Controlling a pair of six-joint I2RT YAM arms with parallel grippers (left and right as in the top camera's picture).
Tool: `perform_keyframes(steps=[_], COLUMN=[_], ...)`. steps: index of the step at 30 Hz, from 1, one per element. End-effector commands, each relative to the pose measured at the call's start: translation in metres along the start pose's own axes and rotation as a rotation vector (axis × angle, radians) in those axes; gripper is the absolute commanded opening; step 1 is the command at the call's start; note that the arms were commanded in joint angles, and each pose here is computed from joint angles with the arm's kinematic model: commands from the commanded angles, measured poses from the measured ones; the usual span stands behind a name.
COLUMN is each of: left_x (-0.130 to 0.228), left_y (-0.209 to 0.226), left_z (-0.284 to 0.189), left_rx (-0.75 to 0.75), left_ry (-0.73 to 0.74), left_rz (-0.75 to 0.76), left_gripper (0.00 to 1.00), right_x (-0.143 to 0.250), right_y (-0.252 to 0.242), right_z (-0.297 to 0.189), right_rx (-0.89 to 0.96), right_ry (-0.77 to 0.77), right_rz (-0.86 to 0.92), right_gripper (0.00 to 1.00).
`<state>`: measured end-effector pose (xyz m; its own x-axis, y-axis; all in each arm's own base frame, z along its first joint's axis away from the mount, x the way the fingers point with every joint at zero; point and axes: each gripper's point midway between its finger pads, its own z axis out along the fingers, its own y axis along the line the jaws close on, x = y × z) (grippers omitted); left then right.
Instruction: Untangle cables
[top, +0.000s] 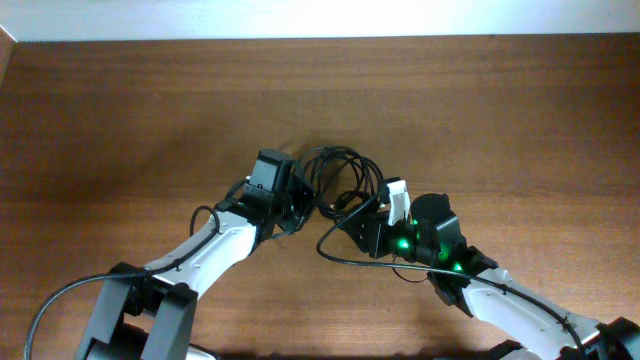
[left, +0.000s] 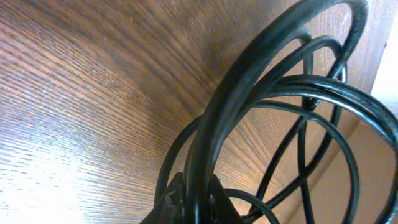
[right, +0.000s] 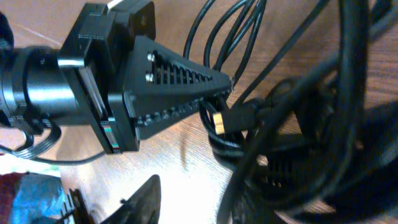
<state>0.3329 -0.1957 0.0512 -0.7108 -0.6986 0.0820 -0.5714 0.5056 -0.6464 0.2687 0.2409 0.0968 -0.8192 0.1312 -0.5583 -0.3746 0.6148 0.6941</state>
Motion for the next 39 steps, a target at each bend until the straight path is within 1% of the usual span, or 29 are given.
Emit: perform_keyframes(steps=[1,3,6,7,8,13,19,23,25,29,32,34,37,39], left_x=[0.007,0.007,0.007,0.006,0.006,0.005,-0.007,-0.023,-0.039,-0.064,-0.077,-0.084,-0.083,-0.082], left_y=[-0.002,-0.002,-0.002,-0.002,-0.002,-0.003,-0.001,0.002,0.007,0.023,0.032,0.036,0.038,0.038], left_z=[0.001,0.001,0.001,0.001,0.001,0.001,0.000,-0.004,-0.009,-0.019,-0.024,-0.028,-0.028,-0.028], left_rx=[0.009,0.009,0.009,0.009,0.009,0.012,0.007,0.010,0.009,-0.016,-0.031,-0.033,-0.042,-0.042], left_ry=[0.034,0.034,0.034,0.033,0.030,0.026,-0.017,-0.045,-0.073,-0.113,-0.134,-0.147,-0.137,-0.133], left_rz=[0.000,0.000,0.000,0.000,0.001,0.002,0.013,-0.020,-0.052,-0.127,-0.149,-0.168,-0.176,-0.152], left_gripper=[0.00,0.00,0.00,0.00,0.00,0.00,0.00,0.00,0.00,0.00,0.00,0.00,0.00,0.00], right_x=[-0.004,-0.004,-0.003,-0.003,0.000,0.013,0.021,0.023,0.026,0.030,0.030,0.030,0.029,0.028], right_y=[0.001,0.001,0.001,0.000,0.002,0.020,0.030,0.030,0.028,0.030,0.030,0.030,0.029,0.029], right_z=[0.002,0.002,0.002,0.002,0.002,0.000,-0.002,-0.002,-0.002,-0.003,-0.003,-0.003,-0.003,-0.003], right_rx=[0.006,0.006,0.008,0.009,0.000,-0.108,-0.171,-0.173,-0.163,-0.183,-0.183,-0.182,-0.176,-0.173], right_ry=[-0.011,-0.011,-0.008,-0.005,0.009,0.085,0.127,0.135,0.150,0.166,0.166,0.166,0.161,0.160], right_rz=[-0.018,-0.018,-0.015,-0.014,-0.010,-0.010,-0.037,-0.038,-0.026,-0.044,-0.044,-0.044,-0.044,-0.044], right_gripper=[0.24,0.23,0.18,0.15,0.04,0.04,0.04,0.04,0.04,0.04,0.04,0.04,0.04,0.04])
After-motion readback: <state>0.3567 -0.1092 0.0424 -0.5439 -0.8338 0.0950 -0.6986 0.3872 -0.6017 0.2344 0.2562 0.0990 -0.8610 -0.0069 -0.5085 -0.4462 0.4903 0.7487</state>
